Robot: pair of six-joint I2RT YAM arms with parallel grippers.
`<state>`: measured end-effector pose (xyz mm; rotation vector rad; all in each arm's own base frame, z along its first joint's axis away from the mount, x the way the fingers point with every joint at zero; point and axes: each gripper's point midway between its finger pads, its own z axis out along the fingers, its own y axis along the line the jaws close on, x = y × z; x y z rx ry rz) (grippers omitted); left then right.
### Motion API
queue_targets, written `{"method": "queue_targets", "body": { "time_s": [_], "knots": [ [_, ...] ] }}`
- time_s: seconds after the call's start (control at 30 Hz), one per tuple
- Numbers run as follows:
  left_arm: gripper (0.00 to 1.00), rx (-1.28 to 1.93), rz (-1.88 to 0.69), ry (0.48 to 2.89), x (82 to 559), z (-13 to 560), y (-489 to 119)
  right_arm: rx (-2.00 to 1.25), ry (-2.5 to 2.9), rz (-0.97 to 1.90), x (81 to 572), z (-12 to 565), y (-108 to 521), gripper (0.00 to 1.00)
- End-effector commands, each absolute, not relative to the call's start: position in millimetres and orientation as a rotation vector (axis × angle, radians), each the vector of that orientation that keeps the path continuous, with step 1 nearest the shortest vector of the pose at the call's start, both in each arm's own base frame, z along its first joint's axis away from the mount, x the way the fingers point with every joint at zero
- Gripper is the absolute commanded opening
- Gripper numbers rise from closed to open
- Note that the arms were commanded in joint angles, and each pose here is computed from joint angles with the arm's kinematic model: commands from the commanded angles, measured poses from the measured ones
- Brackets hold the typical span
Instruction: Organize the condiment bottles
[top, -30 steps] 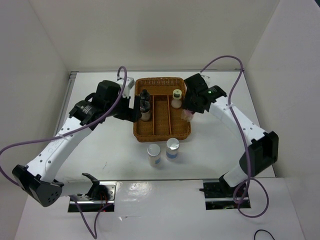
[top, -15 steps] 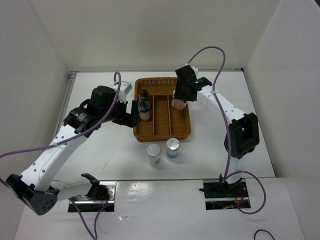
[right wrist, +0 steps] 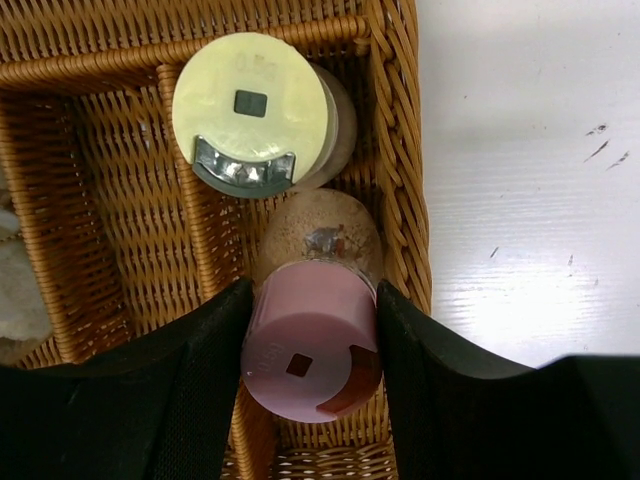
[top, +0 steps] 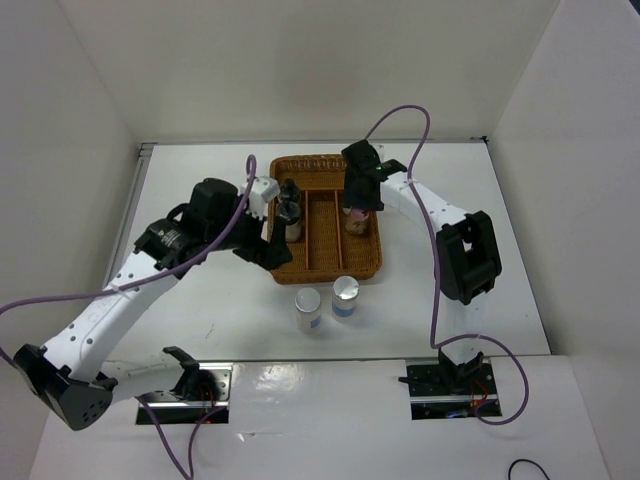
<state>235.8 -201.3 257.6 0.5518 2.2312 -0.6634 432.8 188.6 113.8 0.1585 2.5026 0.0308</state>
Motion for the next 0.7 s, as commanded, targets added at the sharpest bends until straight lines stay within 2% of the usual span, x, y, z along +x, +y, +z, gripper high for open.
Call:
{"method": "queue_targets", "body": {
  "time_s": [0.0,0.03,0.07,0.17,0.4,0.57,0.67],
  "knots": [
    [0.99,0.708,-0.746,2.197,230,253,-225,0.159,2.439,0.051,446,124,193,0.65],
    [0.99,0.746,-0.734,2.214,228,245,-225,0.159,2.439,0.051,446,124,193,0.72],
    [0.99,0.776,-0.754,2.221,223,242,-232,0.159,2.439,0.051,446,124,193,0.84],
    [1.00,0.865,-0.754,2.274,215,222,-244,0.174,2.442,0.039,442,127,190,0.99],
    [1.00,1.030,-0.762,2.291,190,206,-267,0.255,2.360,0.082,430,182,164,0.99],
    [1.00,1.078,-0.718,2.322,179,195,-273,0.434,2.289,0.097,410,208,102,0.99],
    [1.00,1.107,-0.716,2.343,176,187,-278,0.514,2.278,0.086,395,204,69,0.99]
  ]
}}
